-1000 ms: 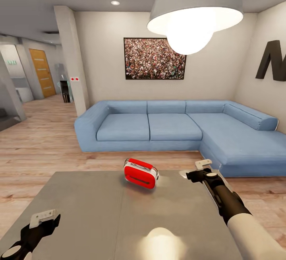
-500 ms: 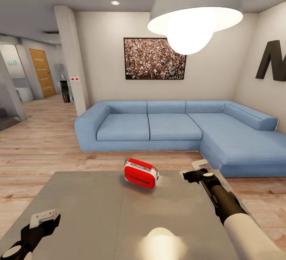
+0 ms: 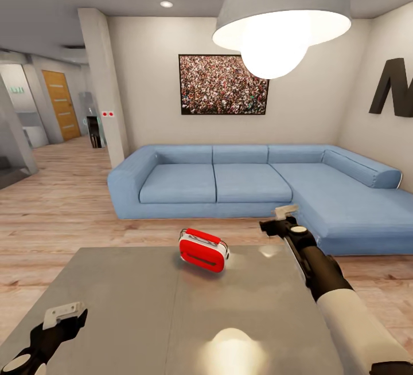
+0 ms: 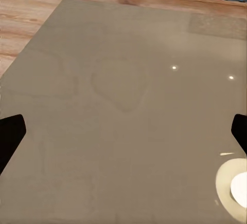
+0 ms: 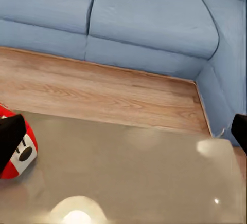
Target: Turn on the radio receiver that's on the table in the living room.
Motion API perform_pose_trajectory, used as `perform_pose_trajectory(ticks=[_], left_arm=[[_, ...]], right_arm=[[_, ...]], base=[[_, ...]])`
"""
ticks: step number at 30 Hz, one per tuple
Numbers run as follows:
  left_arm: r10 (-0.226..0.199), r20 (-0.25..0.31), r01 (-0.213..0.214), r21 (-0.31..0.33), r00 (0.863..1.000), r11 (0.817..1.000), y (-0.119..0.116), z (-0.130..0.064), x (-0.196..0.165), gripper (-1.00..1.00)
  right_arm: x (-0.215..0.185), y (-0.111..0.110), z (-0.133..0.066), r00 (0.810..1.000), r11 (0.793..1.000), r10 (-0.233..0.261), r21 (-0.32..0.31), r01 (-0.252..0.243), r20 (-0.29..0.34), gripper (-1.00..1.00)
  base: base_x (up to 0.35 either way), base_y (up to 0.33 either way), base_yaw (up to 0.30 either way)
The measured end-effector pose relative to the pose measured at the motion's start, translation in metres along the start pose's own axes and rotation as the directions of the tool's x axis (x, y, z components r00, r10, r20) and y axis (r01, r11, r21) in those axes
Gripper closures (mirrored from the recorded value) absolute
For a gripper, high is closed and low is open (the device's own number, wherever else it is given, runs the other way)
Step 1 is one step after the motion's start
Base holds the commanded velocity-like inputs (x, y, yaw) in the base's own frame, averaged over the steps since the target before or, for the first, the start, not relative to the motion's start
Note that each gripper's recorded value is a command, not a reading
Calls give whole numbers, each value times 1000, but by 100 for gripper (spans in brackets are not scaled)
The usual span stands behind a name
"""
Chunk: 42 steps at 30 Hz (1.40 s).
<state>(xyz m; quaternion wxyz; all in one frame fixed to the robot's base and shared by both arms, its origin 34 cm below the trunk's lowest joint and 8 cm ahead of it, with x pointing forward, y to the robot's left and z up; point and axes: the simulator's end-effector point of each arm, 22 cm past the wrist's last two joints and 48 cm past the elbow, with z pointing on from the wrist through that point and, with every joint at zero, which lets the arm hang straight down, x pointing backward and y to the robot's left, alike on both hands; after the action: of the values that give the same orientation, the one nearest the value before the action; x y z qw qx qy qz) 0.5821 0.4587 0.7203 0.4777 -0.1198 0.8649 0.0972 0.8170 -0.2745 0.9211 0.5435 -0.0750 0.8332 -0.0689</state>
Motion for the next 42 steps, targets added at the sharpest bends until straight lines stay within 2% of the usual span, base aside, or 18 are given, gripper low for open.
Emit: perform_pose_trajectory(ticks=[4, 11, 15, 19, 23, 26, 29, 35, 42], left_arm=[[-7, 30, 7, 3, 1000, 1000, -2, 0, -5, -100], [-10, -23, 10, -13, 1000, 1000, 4, 3, 26, -100], [-11, -6, 11, -15, 1000, 1000, 5, 3, 25, -100], [-13, 25, 13, -17, 1000, 1000, 5, 3, 19, -100], [-12, 29, 12, -16, 1000, 1000, 5, 3, 19, -100], [-12, 30, 12, -16, 999, 1000, 5, 3, 18, -100], [-11, 30, 12, -16, 999, 1000, 5, 3, 18, -100], [-15, 34, 15, -16, 999, 1000, 6, 3, 17, -100], [-14, 35, 15, -16, 999, 1000, 6, 3, 17, -100]], right_arm=[[-30, -14, 5, 1000, 1000, 5, 22, -5, 5, -100], [-52, -33, 26, 997, 999, 19, 43, -16, -80, -100], [-72, -25, 27, 995, 999, 27, 22, -25, -95, -100], [-95, -5, 19, 983, 999, 35, -5, -36, -181, -100], [-88, -4, 21, 967, 999, 33, -4, -35, -252, -100], [-62, 3, 19, 936, 999, 23, -15, -31, -352, -100], [-47, 6, 14, 910, 999, 19, -20, -30, -415, -100], [-32, 10, 12, 888, 999, 17, -30, -34, -460, -100], [-30, 17, 12, 885, 999, 11, -41, -34, -465, -100]], base=[[0, 0, 0], [0, 0, 0], [0, 0, 0], [0, 0, 0], [0, 0, 0], [0, 0, 0], [0, 0, 0], [0, 0, 0], [0, 0, 0]])
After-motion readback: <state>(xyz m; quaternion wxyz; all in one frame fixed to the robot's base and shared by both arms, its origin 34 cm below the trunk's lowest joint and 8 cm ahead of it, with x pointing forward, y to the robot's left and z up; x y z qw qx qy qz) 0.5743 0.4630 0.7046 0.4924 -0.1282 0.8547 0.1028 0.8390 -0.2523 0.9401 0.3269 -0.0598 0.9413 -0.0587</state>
